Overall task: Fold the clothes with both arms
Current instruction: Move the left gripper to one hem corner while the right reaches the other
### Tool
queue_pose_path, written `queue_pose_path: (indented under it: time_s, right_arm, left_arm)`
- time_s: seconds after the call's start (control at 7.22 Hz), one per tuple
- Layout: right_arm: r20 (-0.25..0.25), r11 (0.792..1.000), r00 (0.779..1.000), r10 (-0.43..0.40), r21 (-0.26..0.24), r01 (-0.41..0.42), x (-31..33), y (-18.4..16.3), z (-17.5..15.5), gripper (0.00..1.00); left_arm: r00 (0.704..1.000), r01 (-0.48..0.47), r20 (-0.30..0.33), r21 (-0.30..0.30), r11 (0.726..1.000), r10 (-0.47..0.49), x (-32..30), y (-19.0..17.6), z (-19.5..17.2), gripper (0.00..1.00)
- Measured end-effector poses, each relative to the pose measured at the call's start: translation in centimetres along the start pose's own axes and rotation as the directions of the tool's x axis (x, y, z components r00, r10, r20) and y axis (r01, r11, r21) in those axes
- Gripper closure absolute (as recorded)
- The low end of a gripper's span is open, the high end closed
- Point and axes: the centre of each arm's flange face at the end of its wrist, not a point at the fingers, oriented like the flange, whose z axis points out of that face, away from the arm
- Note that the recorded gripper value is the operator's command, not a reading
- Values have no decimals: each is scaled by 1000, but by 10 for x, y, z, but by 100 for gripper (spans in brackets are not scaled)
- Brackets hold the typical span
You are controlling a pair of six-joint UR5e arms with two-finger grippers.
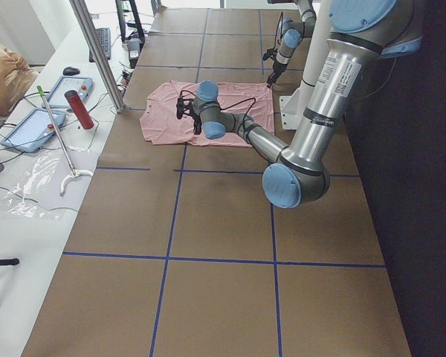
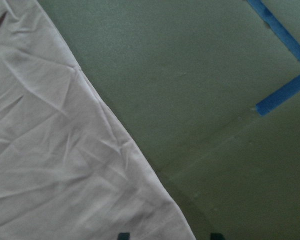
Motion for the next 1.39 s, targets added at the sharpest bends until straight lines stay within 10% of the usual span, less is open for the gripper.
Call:
queue_pose_path:
  time_s: [0.97, 1.39]
  right_arm:
    - [13, 1000, 1000, 9, 8, -9, -7, -14, -5, 100]
    - [49, 1000, 998, 26, -3, -26, -17, -30, -25, 100]
  left_arm:
    - [998, 57, -22, 8, 998, -57, 9, 2, -13, 27]
    - [978, 204, -25, -39, 978, -205, 14, 64, -49, 27]
